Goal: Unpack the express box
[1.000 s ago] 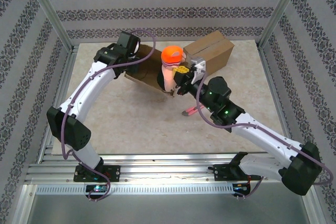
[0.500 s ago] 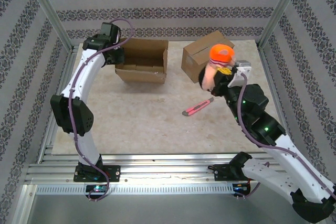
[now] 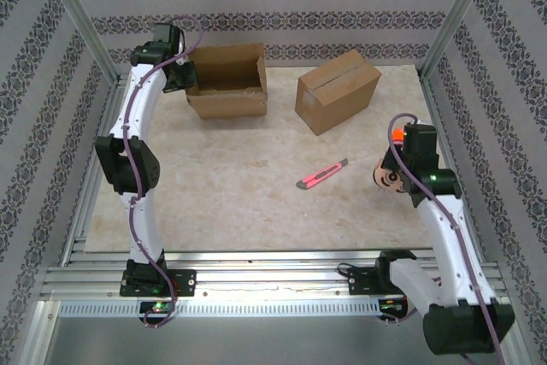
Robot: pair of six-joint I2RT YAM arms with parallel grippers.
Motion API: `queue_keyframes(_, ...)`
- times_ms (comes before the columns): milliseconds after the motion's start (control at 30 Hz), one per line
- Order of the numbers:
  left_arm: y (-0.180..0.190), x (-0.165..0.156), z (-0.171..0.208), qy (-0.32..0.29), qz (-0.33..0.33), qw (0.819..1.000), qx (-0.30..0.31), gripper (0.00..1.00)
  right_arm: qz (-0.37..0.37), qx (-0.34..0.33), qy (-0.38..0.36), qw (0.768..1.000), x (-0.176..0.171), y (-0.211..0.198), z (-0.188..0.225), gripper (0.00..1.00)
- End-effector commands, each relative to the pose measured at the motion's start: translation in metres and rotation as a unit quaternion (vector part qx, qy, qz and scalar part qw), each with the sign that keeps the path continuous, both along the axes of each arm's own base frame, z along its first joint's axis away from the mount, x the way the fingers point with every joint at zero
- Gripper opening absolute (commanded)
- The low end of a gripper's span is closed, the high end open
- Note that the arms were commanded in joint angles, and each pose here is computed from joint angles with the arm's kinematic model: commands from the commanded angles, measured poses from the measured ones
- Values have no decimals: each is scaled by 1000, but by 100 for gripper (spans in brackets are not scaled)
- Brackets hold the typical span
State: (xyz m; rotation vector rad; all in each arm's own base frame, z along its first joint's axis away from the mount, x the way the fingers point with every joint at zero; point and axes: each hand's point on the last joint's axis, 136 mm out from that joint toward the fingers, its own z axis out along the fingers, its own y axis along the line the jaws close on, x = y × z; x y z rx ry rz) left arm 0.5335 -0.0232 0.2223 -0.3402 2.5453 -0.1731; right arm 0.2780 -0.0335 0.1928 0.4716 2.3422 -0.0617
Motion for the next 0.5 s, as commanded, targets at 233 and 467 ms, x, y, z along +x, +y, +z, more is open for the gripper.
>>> queue_keyframes(233,-8,10,-7,18,7,998,-54,18,-35,24,133,990,16,-30,-86,0)
queue_keyframes(467,-4,22,2,-3,11,998,-67,31,-57,27,174,983,25,-45,-118,0)
